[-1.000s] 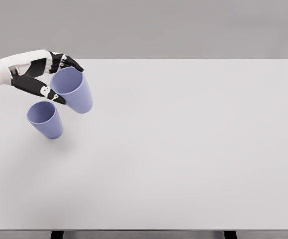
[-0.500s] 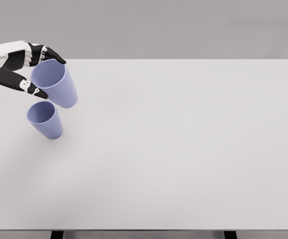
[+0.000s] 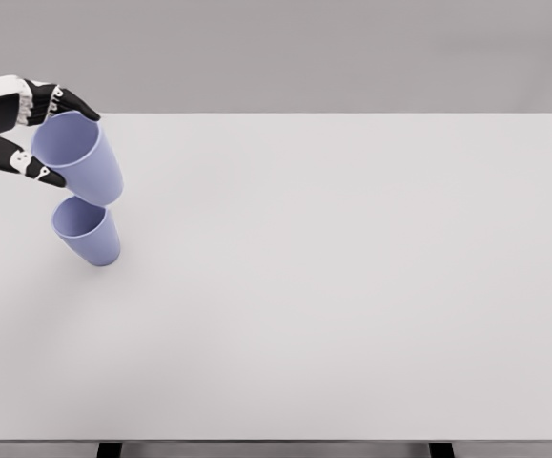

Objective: Place the right cup on the left cup with left arm

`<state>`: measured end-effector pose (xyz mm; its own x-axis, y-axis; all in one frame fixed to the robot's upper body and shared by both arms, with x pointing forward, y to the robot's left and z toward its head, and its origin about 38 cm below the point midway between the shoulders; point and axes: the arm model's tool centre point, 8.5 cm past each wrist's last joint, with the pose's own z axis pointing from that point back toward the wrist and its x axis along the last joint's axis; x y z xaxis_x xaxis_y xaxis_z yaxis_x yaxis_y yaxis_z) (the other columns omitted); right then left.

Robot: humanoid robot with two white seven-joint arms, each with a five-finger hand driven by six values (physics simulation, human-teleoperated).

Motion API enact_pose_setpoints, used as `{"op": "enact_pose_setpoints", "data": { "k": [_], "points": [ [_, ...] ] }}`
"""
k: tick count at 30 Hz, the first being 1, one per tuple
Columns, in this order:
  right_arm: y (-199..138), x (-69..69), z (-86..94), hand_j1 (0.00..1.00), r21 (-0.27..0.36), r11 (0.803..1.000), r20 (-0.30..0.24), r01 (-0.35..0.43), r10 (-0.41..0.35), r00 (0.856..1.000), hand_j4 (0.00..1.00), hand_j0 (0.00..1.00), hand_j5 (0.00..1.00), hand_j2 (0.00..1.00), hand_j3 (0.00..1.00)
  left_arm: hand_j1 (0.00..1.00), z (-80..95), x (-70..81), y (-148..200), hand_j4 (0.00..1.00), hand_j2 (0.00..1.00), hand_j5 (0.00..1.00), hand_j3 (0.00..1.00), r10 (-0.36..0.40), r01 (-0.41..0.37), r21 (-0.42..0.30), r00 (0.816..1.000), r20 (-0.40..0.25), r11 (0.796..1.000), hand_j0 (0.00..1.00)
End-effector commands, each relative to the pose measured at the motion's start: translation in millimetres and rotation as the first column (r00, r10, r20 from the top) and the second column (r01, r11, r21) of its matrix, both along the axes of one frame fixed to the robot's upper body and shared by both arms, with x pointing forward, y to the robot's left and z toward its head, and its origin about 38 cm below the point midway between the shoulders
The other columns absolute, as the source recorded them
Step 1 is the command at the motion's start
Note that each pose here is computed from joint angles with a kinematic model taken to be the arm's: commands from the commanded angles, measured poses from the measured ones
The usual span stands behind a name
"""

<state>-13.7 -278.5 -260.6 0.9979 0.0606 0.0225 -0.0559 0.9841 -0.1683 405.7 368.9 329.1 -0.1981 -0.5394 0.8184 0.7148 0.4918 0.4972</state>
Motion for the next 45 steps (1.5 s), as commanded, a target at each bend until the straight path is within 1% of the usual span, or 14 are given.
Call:
{"op": "enact_pose_setpoints", "data": {
  "k": [1, 3, 4, 11, 14, 15, 22, 45],
  "points": [
    [0, 0.0, 0.0, 1.00, 0.000, 1.000, 0.000, 0.000, 0.000, 1.000, 1.00, 1.00, 1.00, 1.00, 1.00, 0.66, 1.1, 0.0, 6, 0.66, 0.66, 0.66, 0.66, 0.015, -0.015, 0.004, 1.000, -0.002, 1.000, 0.66],
    [0, 0.0, 0.0, 1.00, 0.000, 1.000, 0.000, 0.000, 0.000, 1.000, 1.00, 1.00, 1.00, 1.00, 1.00, 0.66, 0.9, 0.4, 7, 0.66, 0.66, 0.66, 0.66, 0.019, -0.018, 0.004, 1.000, -0.003, 1.000, 0.66],
    [0, 0.0, 0.0, 1.00, 0.000, 1.000, 0.000, 0.000, 0.000, 1.000, 1.00, 1.00, 1.00, 1.00, 1.00, 0.66, -0.8, -0.8, 13, 0.66, 0.66, 0.66, 0.66, 0.033, -0.033, 0.013, 0.999, -0.011, 0.999, 0.66],
    [0, 0.0, 0.0, 1.00, 0.000, 1.000, 0.000, 0.000, 0.000, 1.000, 1.00, 1.00, 1.00, 1.00, 1.00, 0.66, -9.8, -5.0, 22, 0.66, 0.66, 0.66, 0.66, 0.056, -0.054, 0.032, 0.998, -0.040, 0.998, 0.66],
    [0, 0.0, 0.0, 1.00, 0.000, 1.000, 0.000, 0.000, 0.000, 1.000, 1.00, 1.00, 1.00, 1.00, 1.00, 0.66, -9.9, -4.9, 23, 0.66, 0.66, 0.66, 0.66, 0.057, -0.056, 0.032, 0.998, -0.041, 0.998, 0.66],
    [0, 0.0, 0.0, 1.00, 0.000, 1.000, 0.000, 0.000, 0.000, 1.000, 1.00, 1.00, 1.00, 1.00, 1.00, 0.66, -13.8, -5.2, 29, 0.66, 0.66, 0.66, 0.66, 0.074, -0.072, 0.037, 0.996, -0.053, 0.997, 0.66],
    [0, 0.0, 0.0, 1.00, 0.000, 1.000, 0.000, 0.000, 0.000, 1.000, 1.00, 1.00, 1.00, 1.00, 1.00, 0.66, -16.6, -4.4, 32, 0.66, 0.66, 0.66, 0.66, 0.084, -0.082, 0.038, 0.995, -0.059, 0.996, 0.66],
    [0, 0.0, 0.0, 1.00, 0.000, 1.000, 0.000, 0.000, 0.000, 1.000, 1.00, 1.00, 1.00, 1.00, 1.00, 0.66, -19.8, -2.5, 25, 0.66, 0.66, 0.66, 0.66, 0.069, -0.068, 0.020, 0.996, -0.060, 0.998, 0.66]
  ]
}}
